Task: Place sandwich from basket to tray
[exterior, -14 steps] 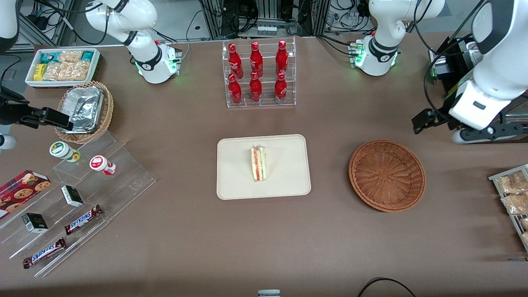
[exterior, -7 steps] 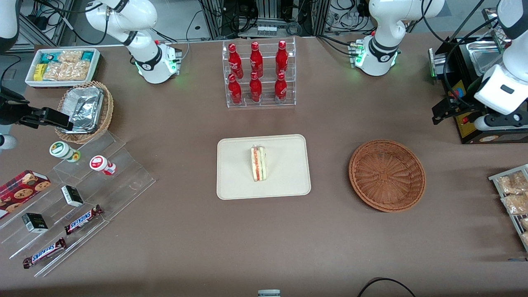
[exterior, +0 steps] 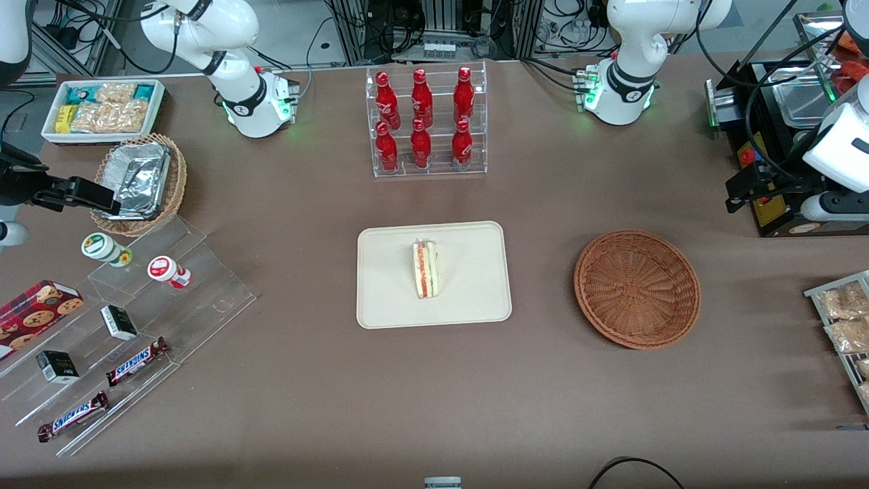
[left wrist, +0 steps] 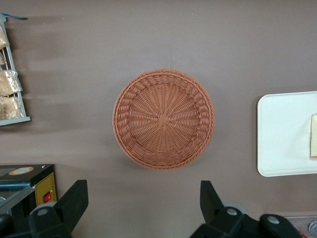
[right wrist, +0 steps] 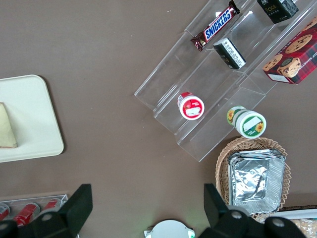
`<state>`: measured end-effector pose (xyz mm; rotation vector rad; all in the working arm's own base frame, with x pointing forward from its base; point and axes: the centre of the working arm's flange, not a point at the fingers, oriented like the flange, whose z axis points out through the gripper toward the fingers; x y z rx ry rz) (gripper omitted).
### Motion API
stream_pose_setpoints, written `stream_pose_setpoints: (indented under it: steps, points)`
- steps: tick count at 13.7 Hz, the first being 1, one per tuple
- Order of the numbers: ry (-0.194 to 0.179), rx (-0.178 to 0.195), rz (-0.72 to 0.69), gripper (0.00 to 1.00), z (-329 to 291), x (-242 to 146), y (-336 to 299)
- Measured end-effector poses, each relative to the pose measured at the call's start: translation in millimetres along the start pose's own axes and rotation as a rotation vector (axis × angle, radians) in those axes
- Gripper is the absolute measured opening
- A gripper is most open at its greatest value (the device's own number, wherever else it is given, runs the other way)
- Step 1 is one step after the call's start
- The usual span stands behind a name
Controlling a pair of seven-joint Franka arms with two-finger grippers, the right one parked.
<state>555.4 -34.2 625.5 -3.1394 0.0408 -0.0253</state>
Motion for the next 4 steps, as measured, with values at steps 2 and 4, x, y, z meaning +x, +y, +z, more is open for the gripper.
stream_pose_setpoints:
  steps: [2,4]
  points:
    - [-0.028,0.005,0.003,1.00,0.2,-3.4,-0.6]
    - [-0.029,0.006,0.004,1.00,0.2,-3.7,-0.6]
